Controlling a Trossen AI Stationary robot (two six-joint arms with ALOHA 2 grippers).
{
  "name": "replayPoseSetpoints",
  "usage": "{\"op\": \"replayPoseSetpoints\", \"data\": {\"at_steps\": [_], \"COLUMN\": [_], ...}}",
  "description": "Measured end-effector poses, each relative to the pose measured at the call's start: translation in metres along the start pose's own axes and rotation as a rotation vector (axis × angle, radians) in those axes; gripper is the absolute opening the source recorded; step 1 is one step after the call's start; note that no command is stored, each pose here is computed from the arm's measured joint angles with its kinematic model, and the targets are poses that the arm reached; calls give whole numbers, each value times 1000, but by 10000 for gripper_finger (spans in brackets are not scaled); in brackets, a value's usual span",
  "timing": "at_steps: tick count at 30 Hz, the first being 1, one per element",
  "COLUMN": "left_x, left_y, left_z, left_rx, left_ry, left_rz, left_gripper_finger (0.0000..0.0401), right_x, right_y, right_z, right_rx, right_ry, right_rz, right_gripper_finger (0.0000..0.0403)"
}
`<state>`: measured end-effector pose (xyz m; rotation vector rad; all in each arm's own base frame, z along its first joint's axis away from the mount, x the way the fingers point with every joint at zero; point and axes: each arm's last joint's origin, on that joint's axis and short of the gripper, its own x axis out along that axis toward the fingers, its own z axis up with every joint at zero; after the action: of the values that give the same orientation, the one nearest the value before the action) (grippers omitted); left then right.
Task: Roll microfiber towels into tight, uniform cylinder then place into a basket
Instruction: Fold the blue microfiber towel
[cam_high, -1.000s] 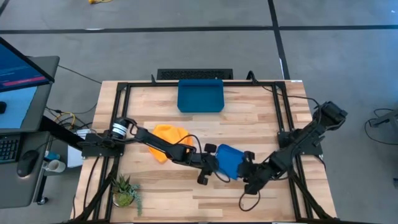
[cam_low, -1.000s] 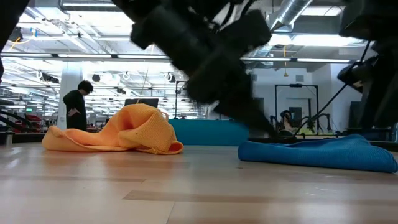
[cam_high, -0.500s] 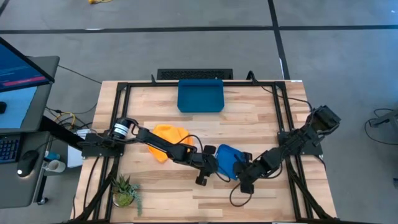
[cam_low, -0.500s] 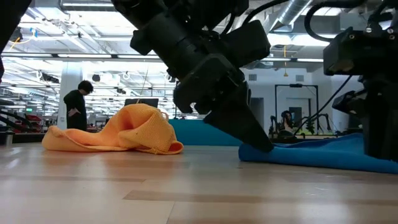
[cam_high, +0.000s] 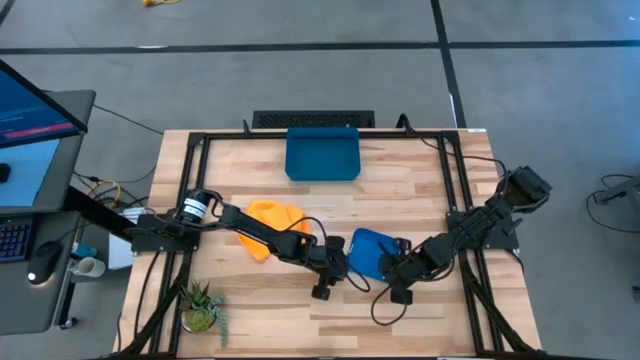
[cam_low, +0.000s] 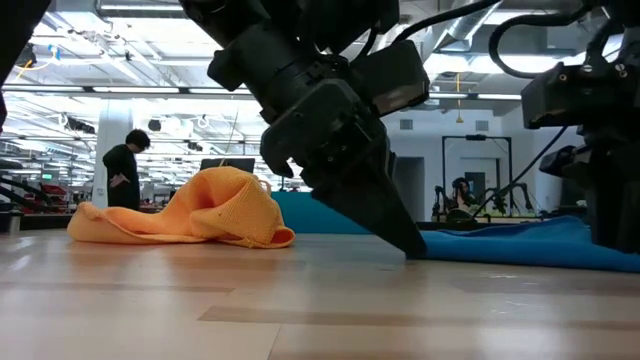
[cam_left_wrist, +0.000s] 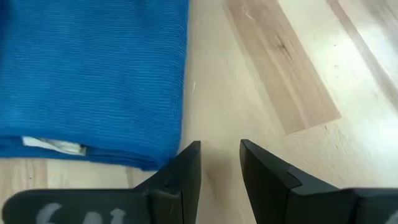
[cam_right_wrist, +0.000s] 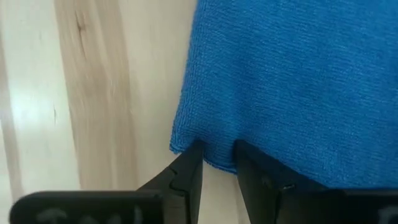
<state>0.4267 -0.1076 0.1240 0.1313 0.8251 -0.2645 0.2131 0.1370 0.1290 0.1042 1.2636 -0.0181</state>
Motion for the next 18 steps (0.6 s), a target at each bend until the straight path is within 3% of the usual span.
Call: {"op": "replayPoseSetpoints", "data": {"at_steps": [9,18], "left_x": [-1,-2], "left_y": [-2,-11], "left_z": [2,11], "left_rx": [30,120], "left_ry": [-6,-93], "left_rz": [193,213], "left_gripper_finger": [100,74], "right_x": [-14,-36], "right_y": [-3,-1], "right_z": [-1,0], "right_rx": [-45,56], "right_ry": [-15,-91], "right_rz": [15,76], "right_gripper_finger": [118,118]}}
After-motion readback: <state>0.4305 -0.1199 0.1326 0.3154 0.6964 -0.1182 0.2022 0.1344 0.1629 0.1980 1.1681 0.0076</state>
